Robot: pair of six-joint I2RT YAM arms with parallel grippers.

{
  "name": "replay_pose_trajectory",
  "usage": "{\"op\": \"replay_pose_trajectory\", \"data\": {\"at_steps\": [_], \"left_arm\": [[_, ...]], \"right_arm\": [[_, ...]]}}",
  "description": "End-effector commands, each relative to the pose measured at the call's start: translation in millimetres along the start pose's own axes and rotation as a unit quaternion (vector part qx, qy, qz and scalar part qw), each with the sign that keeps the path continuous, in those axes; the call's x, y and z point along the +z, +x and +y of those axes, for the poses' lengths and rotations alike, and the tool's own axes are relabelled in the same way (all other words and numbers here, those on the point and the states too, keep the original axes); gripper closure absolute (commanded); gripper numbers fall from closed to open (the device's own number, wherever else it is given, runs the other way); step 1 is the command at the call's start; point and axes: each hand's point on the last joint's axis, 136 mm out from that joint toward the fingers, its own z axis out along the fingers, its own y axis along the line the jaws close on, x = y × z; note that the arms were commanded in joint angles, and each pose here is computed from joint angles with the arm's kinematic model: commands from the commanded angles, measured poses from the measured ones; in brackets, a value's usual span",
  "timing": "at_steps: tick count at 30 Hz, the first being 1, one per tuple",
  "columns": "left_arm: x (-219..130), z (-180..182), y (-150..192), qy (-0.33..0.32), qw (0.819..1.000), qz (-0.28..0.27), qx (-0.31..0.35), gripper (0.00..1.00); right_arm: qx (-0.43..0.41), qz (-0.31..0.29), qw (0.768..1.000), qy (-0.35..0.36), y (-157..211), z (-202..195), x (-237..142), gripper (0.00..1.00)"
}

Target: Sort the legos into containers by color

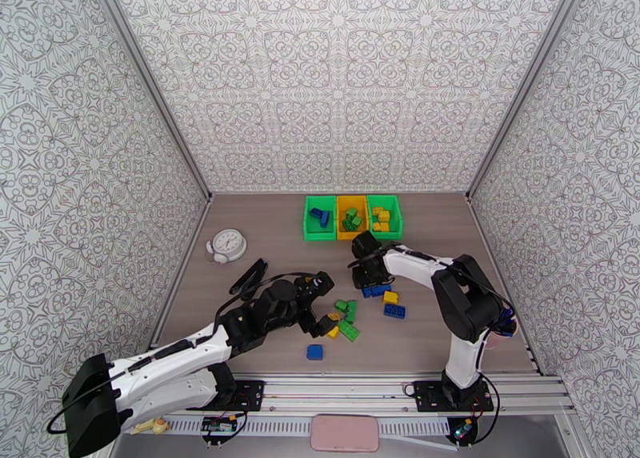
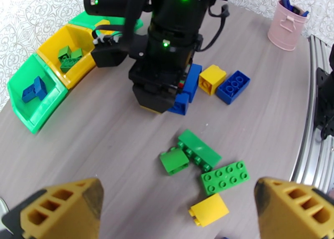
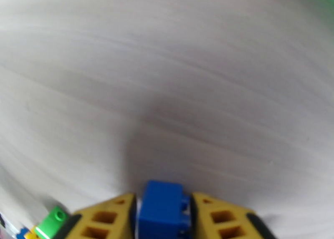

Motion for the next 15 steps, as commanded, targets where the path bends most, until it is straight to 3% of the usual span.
{"op": "replay_pose_trajectory", "data": {"at_steps": [1, 15], "left_arm": [[3.9, -2.3, -0.5, 0.001, 1.0, -0.012, -0.004, 0.0], [14.6, 11.6, -22.7, -0.034, 0.996, -0.075, -0.031, 0.0]], "right_arm": [[0.001, -0.034, 0.999, -0.005, -19.3, 5.2, -21.3, 0.74], [0.049, -0.249, 0.967, 0.015, -128.9, -16.2, -105.6, 0.8]]}}
